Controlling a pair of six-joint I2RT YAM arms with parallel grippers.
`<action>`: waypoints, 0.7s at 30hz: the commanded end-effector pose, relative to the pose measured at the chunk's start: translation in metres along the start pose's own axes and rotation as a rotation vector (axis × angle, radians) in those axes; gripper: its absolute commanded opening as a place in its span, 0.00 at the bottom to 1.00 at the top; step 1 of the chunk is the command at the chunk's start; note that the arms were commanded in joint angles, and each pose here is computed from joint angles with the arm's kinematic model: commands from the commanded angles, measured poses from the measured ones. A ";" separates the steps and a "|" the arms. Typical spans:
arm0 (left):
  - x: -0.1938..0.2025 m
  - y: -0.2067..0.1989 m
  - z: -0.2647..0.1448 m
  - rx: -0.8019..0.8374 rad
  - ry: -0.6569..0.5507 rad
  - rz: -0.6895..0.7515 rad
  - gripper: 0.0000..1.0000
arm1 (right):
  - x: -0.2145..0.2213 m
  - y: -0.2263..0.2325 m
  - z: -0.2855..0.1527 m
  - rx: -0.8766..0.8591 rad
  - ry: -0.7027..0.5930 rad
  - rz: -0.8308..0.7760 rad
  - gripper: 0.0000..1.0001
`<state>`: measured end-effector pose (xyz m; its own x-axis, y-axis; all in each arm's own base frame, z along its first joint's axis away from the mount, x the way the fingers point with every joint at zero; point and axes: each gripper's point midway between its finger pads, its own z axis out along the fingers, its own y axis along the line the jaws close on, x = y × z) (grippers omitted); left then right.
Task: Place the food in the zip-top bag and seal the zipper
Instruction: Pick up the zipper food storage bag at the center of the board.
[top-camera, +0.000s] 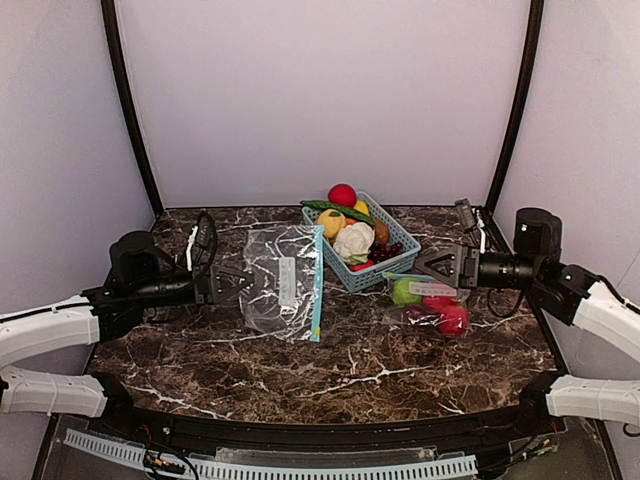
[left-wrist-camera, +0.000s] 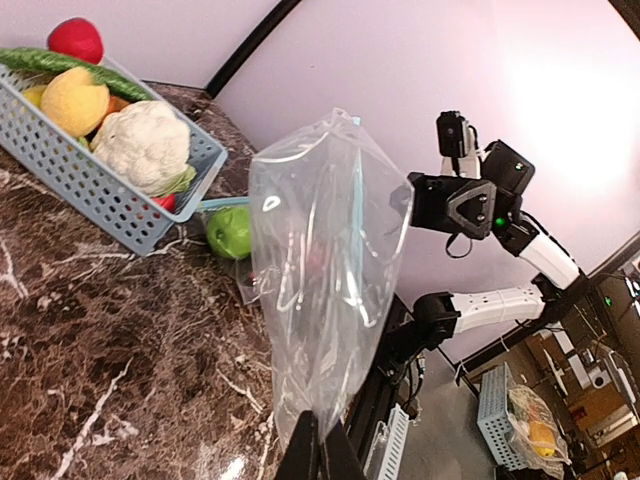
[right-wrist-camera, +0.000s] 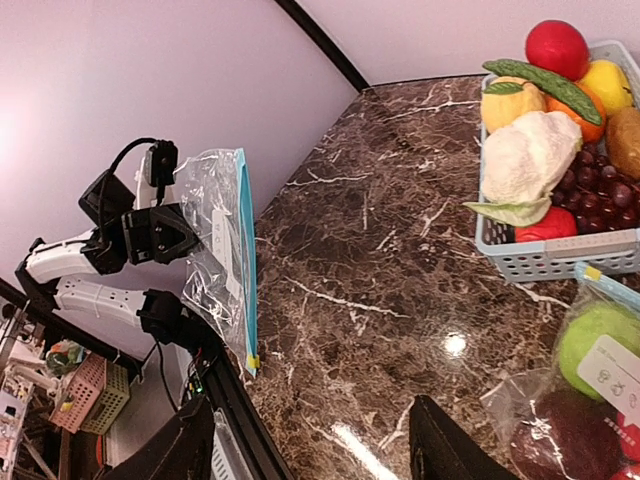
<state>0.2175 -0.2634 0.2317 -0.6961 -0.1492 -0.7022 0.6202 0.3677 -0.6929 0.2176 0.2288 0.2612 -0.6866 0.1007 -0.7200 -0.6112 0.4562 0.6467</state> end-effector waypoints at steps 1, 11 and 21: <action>-0.021 -0.041 -0.001 0.176 -0.028 0.057 0.01 | 0.004 0.036 0.014 -0.154 -0.010 -0.079 0.63; -0.035 -0.055 -0.002 0.228 -0.061 0.057 0.01 | 0.062 0.078 0.069 -0.293 0.147 -0.101 0.53; -0.033 -0.054 -0.004 0.226 -0.065 0.052 0.01 | 0.091 0.098 0.114 -0.326 0.245 -0.146 0.47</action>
<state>0.2074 -0.2769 0.2816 -0.6661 -0.1831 -0.7231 0.6997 0.1827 -0.6907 0.1378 0.3633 0.2090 -0.6942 -0.2097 -0.6886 -0.7198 0.1884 0.6682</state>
